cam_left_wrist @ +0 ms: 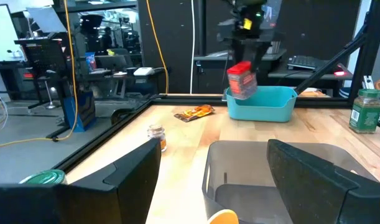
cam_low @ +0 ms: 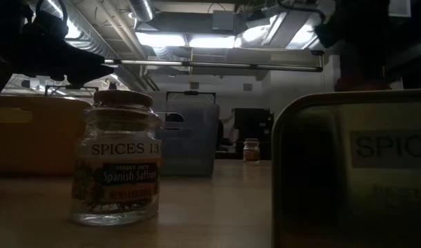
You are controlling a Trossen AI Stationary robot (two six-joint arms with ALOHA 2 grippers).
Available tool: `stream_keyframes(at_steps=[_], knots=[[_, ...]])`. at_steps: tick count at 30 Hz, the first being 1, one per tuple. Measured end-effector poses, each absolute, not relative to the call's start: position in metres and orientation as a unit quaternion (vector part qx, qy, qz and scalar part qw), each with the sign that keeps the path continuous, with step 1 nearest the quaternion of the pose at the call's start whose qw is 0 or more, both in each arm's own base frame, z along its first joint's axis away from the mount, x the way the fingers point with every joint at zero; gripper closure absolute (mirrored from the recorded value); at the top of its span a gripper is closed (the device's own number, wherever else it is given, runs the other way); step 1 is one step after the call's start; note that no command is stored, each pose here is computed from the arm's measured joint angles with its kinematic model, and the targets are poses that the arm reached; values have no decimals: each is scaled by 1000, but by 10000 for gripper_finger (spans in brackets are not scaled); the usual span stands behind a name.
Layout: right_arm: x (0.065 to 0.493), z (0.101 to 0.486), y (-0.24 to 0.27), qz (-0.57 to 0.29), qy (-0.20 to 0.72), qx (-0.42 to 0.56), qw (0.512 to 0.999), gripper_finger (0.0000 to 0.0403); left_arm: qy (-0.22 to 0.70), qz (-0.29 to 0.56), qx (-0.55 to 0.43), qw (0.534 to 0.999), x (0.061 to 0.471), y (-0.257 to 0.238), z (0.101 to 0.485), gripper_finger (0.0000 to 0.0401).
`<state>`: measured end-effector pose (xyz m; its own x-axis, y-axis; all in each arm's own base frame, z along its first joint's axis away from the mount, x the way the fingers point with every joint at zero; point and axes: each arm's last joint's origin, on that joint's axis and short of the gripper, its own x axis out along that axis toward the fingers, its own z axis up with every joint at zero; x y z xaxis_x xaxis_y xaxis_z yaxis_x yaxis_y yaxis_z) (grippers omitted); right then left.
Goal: Sort spices by type
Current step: Put the top right red spice can into the blue bin
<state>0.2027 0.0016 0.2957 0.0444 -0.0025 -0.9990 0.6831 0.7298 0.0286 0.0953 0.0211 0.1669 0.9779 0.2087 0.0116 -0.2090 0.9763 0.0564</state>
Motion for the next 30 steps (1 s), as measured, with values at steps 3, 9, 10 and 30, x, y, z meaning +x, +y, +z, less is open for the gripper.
stream_keyframes(at_steps=[3, 9, 10, 30], knots=[[198, 296, 14, -265, 657, 264, 655, 176, -3, 105, 29, 994, 95, 21, 167, 123], [185, 296, 37, -306, 671, 249, 627, 166, -3, 105, 29, 994, 95, 21, 167, 123], [184, 296, 40, -318, 668, 242, 628, 166, -3, 105, 29, 994, 95, 21, 167, 123], [164, 235, 54, -387, 664, 153, 622, 166, -3, 105, 27, 994, 95, 21, 167, 123]])
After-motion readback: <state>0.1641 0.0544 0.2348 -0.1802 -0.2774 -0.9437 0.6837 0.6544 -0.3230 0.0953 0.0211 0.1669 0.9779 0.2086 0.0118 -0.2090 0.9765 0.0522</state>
